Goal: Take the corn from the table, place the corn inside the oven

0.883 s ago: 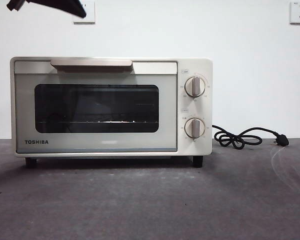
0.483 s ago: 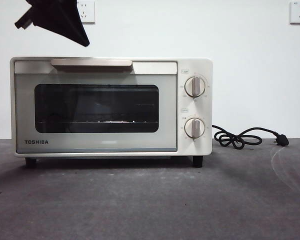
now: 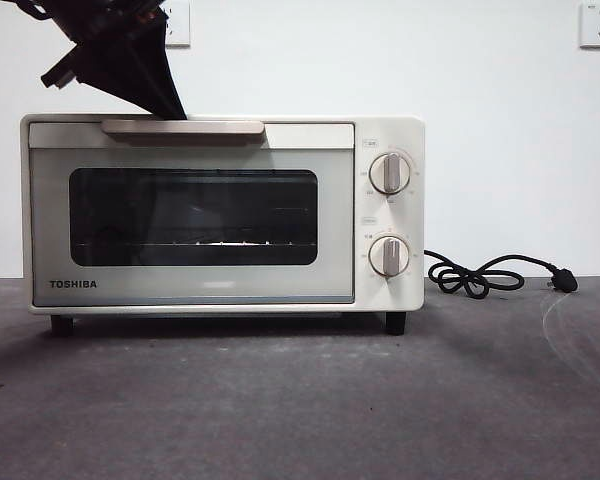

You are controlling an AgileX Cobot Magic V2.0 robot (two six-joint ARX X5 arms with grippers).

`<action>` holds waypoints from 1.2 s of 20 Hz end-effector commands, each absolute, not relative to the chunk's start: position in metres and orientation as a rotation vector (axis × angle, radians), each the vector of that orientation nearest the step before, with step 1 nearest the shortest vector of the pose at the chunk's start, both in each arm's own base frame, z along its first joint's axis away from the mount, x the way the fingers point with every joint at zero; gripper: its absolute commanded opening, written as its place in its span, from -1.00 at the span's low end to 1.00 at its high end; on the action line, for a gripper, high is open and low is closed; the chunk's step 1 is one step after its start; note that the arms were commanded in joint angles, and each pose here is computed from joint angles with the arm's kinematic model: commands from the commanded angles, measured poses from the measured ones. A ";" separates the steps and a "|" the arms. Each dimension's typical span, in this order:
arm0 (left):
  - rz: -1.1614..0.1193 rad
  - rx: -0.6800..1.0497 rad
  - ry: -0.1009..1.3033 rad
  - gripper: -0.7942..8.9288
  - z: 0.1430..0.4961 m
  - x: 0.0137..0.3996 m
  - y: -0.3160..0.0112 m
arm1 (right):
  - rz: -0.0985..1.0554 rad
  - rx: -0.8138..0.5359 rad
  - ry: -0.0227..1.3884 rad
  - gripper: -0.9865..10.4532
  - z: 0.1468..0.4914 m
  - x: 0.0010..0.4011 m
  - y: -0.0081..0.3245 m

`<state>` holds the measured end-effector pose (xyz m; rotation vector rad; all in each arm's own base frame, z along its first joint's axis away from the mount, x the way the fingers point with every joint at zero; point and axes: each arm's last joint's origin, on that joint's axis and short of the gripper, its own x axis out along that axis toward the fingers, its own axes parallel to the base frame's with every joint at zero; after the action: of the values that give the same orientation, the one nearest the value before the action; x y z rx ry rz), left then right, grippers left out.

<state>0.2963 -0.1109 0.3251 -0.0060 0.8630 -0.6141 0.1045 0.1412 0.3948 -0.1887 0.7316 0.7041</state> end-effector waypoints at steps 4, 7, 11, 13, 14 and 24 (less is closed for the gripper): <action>-0.602 0.031 0.948 -0.85 0.312 0.297 -0.111 | 0.692 -0.184 0.727 -0.85 0.396 0.104 0.140; -0.603 0.037 0.989 -0.85 0.310 0.294 -0.110 | 0.676 -0.188 0.721 -0.85 0.396 0.105 0.140; -0.628 0.065 1.051 -0.85 0.306 0.286 -0.114 | 0.672 -0.192 0.718 -0.85 0.396 0.105 0.140; -0.638 0.076 1.081 -0.85 0.305 0.282 -0.116 | 0.672 -0.193 0.718 -0.85 0.396 0.105 0.140; -0.644 0.080 1.097 -0.85 0.304 0.280 -0.118 | 0.672 -0.193 0.717 -0.85 0.396 0.105 0.140; -0.736 0.158 1.198 -0.85 0.301 0.257 -0.144 | 0.672 -0.192 0.716 -0.85 0.396 0.105 0.140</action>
<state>0.2564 -0.1416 0.3087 0.1307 1.1799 -0.7303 0.1050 0.1403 0.3945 -0.2005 0.7260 0.6750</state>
